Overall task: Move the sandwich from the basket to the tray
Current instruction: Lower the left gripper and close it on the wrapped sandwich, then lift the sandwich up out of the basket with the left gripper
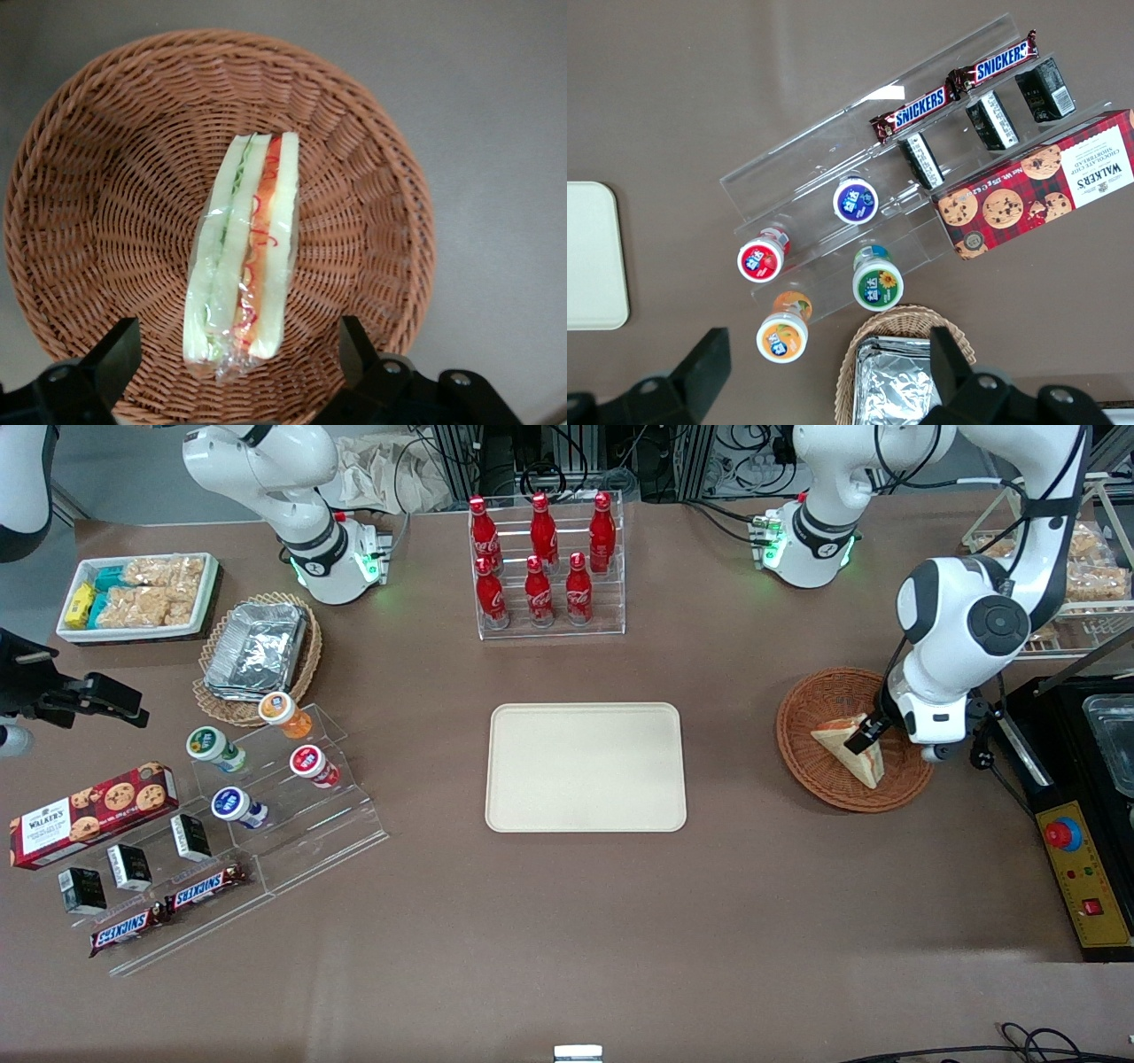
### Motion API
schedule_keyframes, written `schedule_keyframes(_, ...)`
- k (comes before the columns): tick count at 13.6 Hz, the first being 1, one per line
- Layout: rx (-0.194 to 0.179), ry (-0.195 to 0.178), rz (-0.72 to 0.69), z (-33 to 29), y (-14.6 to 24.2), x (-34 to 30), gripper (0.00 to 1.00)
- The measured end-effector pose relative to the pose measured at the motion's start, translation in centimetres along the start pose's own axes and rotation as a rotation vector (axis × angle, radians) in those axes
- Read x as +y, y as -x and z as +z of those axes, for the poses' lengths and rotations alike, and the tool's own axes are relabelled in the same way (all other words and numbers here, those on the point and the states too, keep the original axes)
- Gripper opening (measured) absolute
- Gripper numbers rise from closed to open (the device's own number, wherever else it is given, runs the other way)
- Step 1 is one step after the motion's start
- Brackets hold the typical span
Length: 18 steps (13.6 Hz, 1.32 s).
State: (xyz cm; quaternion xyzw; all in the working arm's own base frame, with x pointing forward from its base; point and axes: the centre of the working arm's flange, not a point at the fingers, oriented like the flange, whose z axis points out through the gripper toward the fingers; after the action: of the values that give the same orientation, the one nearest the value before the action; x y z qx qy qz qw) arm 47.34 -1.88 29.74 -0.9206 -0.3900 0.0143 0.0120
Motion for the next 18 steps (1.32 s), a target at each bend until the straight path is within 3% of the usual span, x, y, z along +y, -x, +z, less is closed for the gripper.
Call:
schedule_keyframes(10, 0.003, -0.005, -0.012, 5.6, 0.3, -1.9, 0.97)
schedule_keyframes(11, 0.002, -0.007, -0.012, 5.9, 0.3, -1.9, 0.92)
schedule_keyframes(15, 0.006, -0.002, -0.012, 5.8, 0.2, -1.8, 0.48)
schedule_keyframes(18, 0.01, 0.002, -0.011, 5.7, 0.1, -1.7, 0.37)
